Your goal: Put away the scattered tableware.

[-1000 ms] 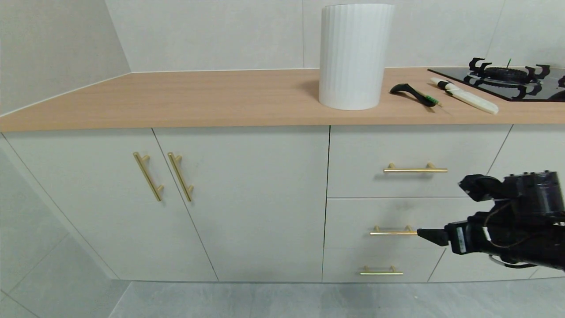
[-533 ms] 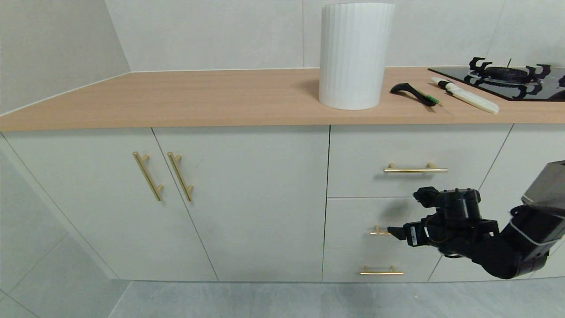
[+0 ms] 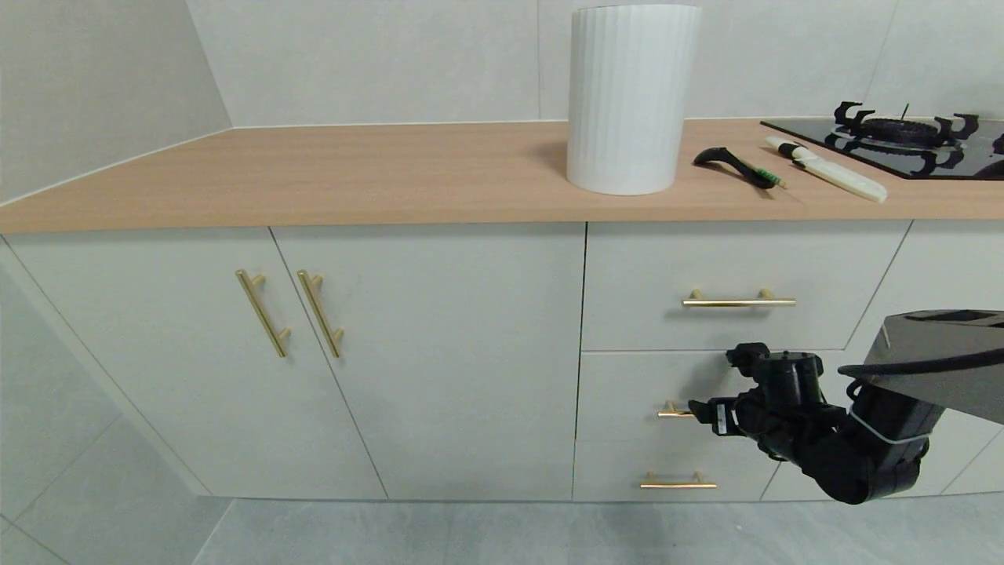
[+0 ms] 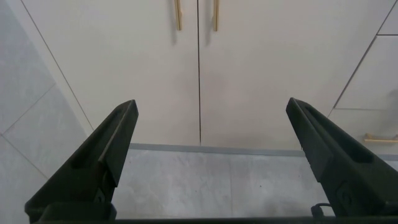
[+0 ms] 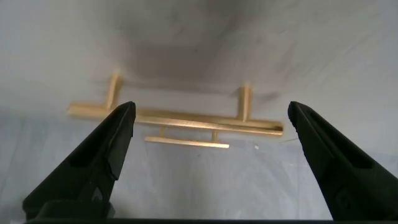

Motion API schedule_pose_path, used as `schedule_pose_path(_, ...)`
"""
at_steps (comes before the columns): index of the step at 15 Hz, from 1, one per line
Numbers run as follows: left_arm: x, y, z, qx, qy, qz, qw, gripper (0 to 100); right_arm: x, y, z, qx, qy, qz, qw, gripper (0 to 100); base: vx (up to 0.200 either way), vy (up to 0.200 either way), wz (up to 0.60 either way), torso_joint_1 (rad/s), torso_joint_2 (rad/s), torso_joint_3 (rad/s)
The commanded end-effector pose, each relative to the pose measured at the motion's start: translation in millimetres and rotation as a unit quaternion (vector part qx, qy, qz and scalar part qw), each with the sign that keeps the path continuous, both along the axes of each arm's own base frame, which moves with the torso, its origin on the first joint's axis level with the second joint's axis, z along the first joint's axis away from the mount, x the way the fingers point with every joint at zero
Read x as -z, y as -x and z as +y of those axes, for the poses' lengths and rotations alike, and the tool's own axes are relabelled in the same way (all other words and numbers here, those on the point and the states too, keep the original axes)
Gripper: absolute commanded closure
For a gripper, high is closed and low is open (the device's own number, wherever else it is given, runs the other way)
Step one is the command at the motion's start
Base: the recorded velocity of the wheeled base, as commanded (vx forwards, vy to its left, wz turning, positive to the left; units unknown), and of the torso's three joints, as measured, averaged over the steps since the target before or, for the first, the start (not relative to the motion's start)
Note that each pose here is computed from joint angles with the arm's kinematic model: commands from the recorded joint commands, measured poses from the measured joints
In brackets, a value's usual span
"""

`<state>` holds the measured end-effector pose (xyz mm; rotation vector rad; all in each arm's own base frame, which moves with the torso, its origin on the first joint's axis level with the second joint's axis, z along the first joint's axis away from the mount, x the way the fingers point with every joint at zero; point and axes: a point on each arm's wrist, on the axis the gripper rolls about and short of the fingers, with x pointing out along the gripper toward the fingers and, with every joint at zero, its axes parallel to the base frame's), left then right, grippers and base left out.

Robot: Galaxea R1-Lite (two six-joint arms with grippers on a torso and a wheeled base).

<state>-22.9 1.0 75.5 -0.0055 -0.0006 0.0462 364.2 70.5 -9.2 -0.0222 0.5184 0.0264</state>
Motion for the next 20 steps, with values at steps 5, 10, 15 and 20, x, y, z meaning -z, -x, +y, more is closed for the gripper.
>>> schedule_pose_path(5,0.0,0,0.0,-0.001,0.0,0.0,1.0,0,19,-7,-1,0.023,0.016,0.014,1.0,0,0.0,0.0,0.0,0.0,0.0,0.0)
schedule_pose_path(10,0.0,0,0.0,-0.001,0.0,0.0,1.0,0,26,-6,-1,0.02,0.021,0.026,0.999,0,0.0,0.0,0.0,0.0,0.0,0.0)
schedule_pose_path(15,0.0,0,0.0,-0.001,0.0,0.0,1.0,0,25,-3,-2,0.02,0.023,0.035,0.999,0,0.0,0.0,0.0,0.0,0.0,0.0)
schedule_pose_path(20,0.0,0,0.0,-0.001,0.0,0.0,1.0,0,13,5,-2,0.015,0.024,0.047,0.998,0,0.0,0.0,0.0,0.0,0.0,0.0)
